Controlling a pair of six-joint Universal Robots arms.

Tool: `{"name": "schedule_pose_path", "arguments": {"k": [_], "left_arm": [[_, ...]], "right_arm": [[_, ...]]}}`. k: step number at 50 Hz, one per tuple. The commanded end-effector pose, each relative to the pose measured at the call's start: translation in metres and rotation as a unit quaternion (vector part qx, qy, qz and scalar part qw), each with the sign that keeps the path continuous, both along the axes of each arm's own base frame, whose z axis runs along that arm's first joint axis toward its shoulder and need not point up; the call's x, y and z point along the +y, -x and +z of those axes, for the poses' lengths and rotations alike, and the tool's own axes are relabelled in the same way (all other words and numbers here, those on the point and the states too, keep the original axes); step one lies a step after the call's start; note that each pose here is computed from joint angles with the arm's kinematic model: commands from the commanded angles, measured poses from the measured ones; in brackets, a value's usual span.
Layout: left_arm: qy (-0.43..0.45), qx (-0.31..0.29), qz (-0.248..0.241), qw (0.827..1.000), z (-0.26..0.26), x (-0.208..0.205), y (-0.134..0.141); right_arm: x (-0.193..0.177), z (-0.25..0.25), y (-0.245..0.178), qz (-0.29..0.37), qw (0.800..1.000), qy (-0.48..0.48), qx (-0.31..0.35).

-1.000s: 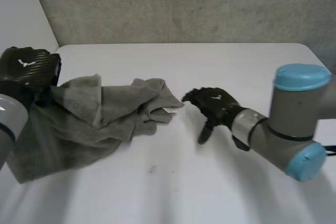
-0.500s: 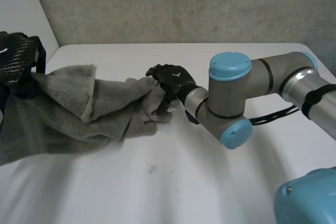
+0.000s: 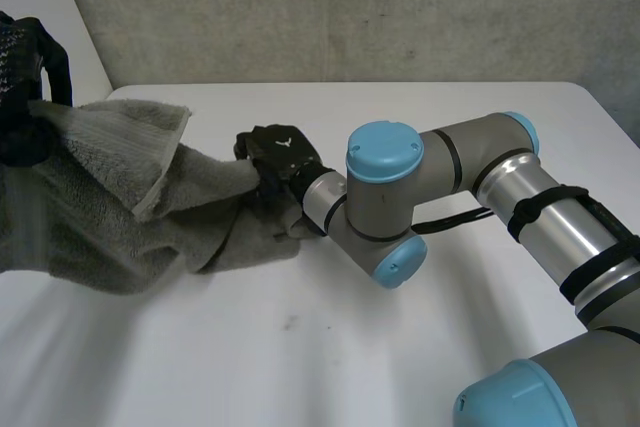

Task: Fold the towel.

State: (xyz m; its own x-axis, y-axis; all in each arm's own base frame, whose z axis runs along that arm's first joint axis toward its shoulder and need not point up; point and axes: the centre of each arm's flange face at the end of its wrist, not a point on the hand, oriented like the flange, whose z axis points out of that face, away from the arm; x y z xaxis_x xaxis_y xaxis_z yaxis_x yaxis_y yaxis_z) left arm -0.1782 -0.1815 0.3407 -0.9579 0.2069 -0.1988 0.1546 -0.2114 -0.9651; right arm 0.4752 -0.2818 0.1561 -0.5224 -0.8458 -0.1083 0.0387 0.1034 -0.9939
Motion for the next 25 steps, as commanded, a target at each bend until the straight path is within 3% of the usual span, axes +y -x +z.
{"name": "schedule_pose_path", "arguments": {"k": [1, 5, 13, 16, 18, 25], "left_arm": [[-0.007, -0.001, 0.012, 1.000, -0.006, -0.013, -0.003], [-0.010, 0.002, 0.026, 1.000, -0.013, -0.030, -0.006], [0.031, 0.086, 0.006, 0.996, -0.012, -0.062, 0.002], [0.044, 0.141, -0.016, 0.989, -0.013, -0.077, 0.010], [0.051, 0.186, -0.056, 0.980, -0.014, -0.084, 0.027], [0.047, 0.216, -0.096, 0.970, -0.025, -0.095, 0.059]], "right_arm": [[-0.028, 0.041, 0.021, -0.109, 0.993, 0.050, -0.007], [-0.055, 0.086, 0.057, -0.175, 0.977, 0.121, 0.033], [-0.046, 0.163, 0.100, -0.211, 0.947, 0.222, 0.100], [-0.036, 0.194, 0.119, -0.231, 0.929, 0.263, 0.120], [-0.030, 0.207, 0.127, -0.241, 0.921, 0.280, 0.128], [-0.017, 0.241, 0.160, -0.282, 0.896, 0.310, 0.144]]}}
